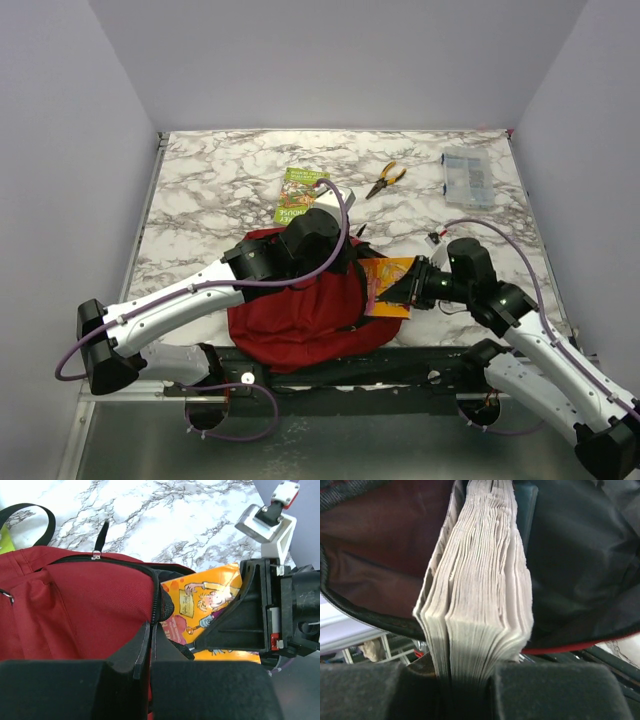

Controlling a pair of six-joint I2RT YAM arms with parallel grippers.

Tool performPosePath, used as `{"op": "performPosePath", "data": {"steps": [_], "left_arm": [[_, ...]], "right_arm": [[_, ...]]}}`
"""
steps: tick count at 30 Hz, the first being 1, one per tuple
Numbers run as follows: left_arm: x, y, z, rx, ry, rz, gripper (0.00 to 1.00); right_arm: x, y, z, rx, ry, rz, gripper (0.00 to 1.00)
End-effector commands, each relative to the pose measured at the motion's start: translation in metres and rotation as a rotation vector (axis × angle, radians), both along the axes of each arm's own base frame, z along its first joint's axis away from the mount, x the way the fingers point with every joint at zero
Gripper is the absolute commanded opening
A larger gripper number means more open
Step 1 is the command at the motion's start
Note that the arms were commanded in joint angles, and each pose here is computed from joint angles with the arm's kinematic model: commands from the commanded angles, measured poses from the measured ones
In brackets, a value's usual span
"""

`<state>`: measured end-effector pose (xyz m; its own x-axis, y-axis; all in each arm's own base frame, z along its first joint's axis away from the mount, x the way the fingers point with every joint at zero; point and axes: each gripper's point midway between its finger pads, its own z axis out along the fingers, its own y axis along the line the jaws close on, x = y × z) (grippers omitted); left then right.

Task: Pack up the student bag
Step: Place the book in the student bag.

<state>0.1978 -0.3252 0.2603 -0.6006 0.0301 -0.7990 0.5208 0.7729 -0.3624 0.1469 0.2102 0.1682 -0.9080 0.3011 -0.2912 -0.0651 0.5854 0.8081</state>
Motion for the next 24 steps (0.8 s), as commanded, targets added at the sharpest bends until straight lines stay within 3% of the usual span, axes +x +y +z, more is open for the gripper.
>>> {"op": "performPosePath", "data": {"steps": [1, 4, 6, 11, 15, 24], "left_arm": [[0.003, -0.006, 0.022, -0.088, -0.018, 0.009, 0.00], [0.013, 0.005, 0.014, -0.065, -0.026, 0.064, 0.00], [0.021, 0.016, 0.011, -0.061, -0.021, 0.100, 0.00], [0.014, 0.016, 0.021, -0.158, 0.010, 0.014, 0.00], [-0.009, 0.000, 0.027, -0.241, 0.059, -0.126, 0.00], [-0.032, -0.025, 0.028, -0.374, 0.180, -0.240, 0.00]], "right_arm": [[-0.011, -0.002, 0.019, -0.007, -0.067, 0.070, 0.01], [-0.001, -0.029, 0.024, -0.149, -0.140, -0.026, 0.01], [-0.003, -0.029, 0.022, -0.163, -0.135, -0.008, 0.01], [-0.020, 0.015, 0.012, 0.079, -0.064, 0.202, 0.01], [-0.004, 0.048, 0.033, 0.332, -0.114, 0.269, 0.01], [0.036, 0.096, 0.022, 0.462, -0.067, 0.259, 0.01]]}}
